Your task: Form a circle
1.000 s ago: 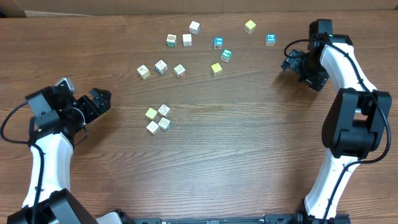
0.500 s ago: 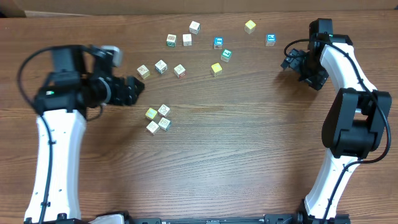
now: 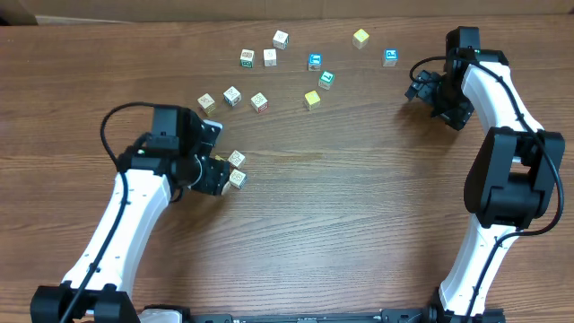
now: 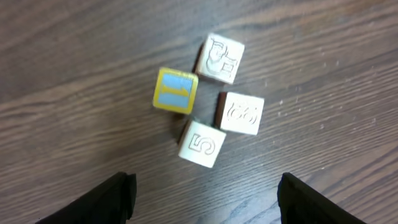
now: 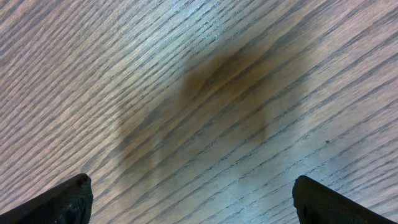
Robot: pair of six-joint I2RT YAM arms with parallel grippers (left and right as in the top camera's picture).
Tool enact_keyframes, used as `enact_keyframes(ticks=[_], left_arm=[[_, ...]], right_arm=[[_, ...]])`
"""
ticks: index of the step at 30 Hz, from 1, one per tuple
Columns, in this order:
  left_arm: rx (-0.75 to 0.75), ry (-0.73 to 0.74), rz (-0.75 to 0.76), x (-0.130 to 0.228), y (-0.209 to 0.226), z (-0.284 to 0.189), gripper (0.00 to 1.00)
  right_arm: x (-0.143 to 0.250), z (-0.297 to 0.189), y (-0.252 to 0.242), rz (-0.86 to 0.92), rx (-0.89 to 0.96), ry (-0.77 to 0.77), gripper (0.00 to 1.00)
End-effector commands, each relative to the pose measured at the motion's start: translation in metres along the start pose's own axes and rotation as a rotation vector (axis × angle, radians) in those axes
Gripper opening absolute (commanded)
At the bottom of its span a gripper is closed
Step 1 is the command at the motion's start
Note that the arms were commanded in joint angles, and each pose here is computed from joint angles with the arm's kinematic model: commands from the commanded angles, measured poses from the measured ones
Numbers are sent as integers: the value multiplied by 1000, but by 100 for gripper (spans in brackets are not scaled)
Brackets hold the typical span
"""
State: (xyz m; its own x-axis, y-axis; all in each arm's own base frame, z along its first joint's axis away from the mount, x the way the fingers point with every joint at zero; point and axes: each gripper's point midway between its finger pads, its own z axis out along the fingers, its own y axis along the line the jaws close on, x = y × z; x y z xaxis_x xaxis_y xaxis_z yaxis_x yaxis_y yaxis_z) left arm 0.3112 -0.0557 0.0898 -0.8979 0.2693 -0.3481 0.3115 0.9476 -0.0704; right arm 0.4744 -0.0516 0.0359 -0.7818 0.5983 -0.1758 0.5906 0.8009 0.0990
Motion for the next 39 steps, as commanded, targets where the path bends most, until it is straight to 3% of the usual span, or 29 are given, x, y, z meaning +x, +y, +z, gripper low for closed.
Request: enact_keyframes(ticks=[1,6,39], left_arm=[[-12,31,-2,14,0,10,67],[-4,38,10,24,-4,22,62],[-46,-84,76,35,-2,64,57]], right_arm=[[-8,-10,5,0,-22,-28,100],[-7,-10,5,0,-21,-28,100],[-7,-10,5,0,-21,-28,100]])
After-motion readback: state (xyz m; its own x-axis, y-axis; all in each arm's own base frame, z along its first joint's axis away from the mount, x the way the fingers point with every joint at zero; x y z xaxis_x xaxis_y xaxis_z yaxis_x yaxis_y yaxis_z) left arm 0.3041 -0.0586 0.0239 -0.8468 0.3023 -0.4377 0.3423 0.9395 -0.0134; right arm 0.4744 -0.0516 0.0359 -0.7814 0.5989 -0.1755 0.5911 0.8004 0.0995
